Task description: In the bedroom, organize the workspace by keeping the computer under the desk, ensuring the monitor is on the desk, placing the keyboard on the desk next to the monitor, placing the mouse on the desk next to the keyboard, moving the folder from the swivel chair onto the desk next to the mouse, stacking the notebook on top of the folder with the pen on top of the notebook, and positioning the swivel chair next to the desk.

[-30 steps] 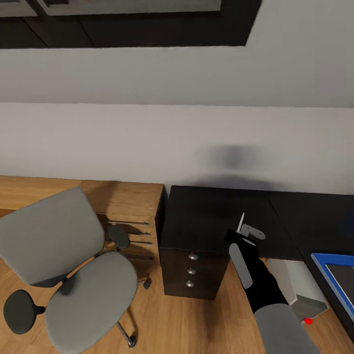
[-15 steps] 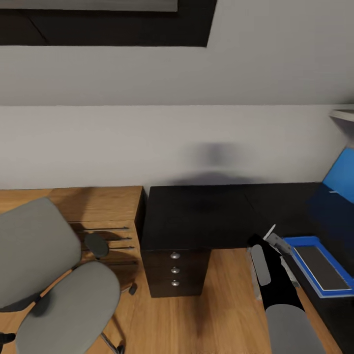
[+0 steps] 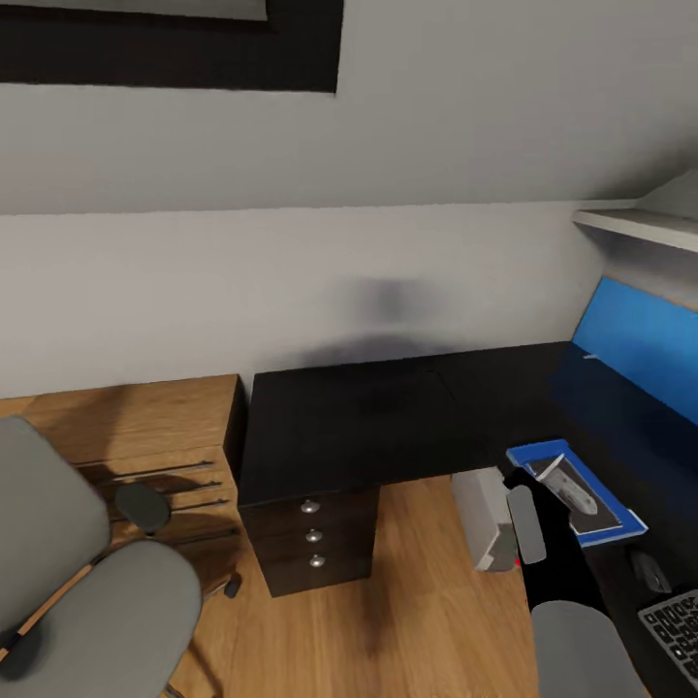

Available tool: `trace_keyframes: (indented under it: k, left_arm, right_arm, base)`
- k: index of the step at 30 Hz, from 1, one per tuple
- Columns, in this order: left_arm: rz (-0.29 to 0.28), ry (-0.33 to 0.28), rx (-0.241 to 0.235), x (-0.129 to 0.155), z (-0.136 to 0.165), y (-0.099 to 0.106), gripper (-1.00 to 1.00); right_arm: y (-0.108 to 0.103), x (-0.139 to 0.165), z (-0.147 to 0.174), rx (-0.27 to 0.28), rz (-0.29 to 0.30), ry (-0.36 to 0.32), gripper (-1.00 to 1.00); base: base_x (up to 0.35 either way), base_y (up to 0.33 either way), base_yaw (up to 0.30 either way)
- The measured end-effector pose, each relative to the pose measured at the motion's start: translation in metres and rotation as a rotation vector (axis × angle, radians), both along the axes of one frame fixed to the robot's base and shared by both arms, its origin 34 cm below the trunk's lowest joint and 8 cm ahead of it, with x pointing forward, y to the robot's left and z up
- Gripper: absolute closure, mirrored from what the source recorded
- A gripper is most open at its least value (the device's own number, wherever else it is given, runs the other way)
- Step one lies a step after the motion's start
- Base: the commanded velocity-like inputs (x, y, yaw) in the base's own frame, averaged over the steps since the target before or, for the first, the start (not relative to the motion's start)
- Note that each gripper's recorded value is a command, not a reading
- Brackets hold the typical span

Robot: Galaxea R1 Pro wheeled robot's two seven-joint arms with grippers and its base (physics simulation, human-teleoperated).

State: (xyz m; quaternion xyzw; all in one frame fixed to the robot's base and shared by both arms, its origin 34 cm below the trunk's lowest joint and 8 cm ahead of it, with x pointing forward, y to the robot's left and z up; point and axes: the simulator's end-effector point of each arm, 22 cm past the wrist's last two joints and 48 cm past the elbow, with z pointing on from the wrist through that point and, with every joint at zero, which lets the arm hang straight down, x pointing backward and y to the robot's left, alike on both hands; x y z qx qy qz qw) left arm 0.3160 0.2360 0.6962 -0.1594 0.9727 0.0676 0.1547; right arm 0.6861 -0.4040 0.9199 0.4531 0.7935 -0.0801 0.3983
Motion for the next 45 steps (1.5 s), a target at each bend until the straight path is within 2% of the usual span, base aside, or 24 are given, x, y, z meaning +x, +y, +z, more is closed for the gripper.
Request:
trace_keyframes:
  k: [10,33,36,37,45]
  left_arm:
    - [-0.005,0.011,0.001,-0.005,-0.003,-0.001,-1.00]
    - [0.001,-0.005,0.003,-0.002,-0.002,-0.001,-1.00]
    - [0.002,-0.005,0.003,-0.002,-0.002,-0.001,-1.00]
    - [0.001,-0.005,0.003,-0.002,-0.002,-0.001,-1.00]
    - [0.000,-0.005,0.005,-0.002,-0.002,0.000,-1.00]
  right_arm:
    - [-0.002,-0.001,0.000,0.002,-0.007,0.000,1.00]
    - [-0.002,-0.004,-0.005,-0.009,-0.008,0.018,1.00]
    - [-0.016,-0.009,-0.014,-0.029,-0.018,0.040,1.00]
    - [-0.026,-0.013,-0.022,-0.053,-0.026,0.055,1.00]
    - [-0.019,-0.011,-0.033,-0.132,0.040,0.101,1.00]
  base:
    - [0.139,-0.196,-0.265]
    - [0.100,-0.015,-0.002]
    - [0.003,0.000,0.000]
    - [0.000,0.000,0.000]
    - [0.000,0.000,0.000]
